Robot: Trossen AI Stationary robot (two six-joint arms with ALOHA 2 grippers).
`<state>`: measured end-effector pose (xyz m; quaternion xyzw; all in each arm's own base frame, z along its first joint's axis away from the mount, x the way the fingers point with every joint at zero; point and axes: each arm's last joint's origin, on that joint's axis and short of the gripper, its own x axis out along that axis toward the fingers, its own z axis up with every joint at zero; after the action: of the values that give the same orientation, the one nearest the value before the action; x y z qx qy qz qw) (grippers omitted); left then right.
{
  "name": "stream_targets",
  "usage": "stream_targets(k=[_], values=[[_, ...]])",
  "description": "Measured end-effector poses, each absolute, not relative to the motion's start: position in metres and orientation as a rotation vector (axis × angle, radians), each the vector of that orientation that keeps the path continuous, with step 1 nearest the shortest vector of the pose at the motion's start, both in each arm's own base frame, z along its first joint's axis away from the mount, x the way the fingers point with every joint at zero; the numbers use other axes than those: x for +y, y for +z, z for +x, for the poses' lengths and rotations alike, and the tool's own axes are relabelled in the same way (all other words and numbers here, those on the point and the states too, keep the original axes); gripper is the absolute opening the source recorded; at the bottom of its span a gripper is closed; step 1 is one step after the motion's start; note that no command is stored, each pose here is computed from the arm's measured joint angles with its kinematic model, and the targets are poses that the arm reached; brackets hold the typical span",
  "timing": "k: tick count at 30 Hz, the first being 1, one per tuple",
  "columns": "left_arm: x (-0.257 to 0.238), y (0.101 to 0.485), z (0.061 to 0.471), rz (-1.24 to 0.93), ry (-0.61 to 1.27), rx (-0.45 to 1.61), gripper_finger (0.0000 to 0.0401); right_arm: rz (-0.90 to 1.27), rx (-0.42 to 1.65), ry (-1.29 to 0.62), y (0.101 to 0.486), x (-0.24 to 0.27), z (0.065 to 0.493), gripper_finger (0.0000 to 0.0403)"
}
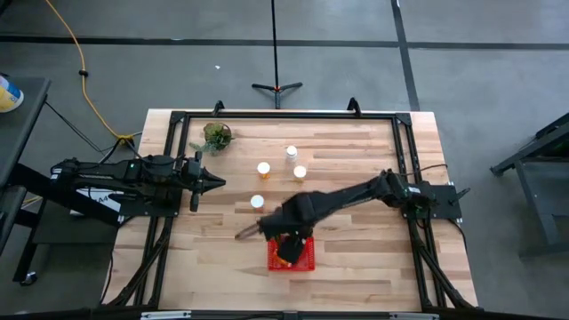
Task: Pick and place pill bottles into a basket
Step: Put the orange pill bottle into the red bin
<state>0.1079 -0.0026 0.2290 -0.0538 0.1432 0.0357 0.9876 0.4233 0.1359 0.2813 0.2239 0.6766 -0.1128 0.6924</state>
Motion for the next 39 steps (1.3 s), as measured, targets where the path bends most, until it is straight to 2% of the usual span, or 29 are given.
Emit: stream_targets(k=[8,15,23,31,39], values=[[-0.003,0.229,0.108,-0.108,0.072,0.287,0.006,0.49,1.465,-0.326,0.28,0.157,0.418,0.0191],[-0.003,0.229,0.108,-0.108,0.071,0.288,0.006,0.499,1.475,-0.346,0.257,0.158,0.422,0.0218],[-0.003,0.229,0.108,-0.111,0.072,0.287,0.006,0.502,1.526,-0.345,0.237,0.161,0.421,0.0191],[-0.003,0.229,0.108,-0.112,0.071,0.283,0.006,0.488,1.572,-0.382,0.216,0.161,0.417,0.023],[-0.003,0.231,0.109,-0.113,0.07,0.267,0.006,0.487,1.563,-0.38,0.212,0.154,0.421,0.0199]])
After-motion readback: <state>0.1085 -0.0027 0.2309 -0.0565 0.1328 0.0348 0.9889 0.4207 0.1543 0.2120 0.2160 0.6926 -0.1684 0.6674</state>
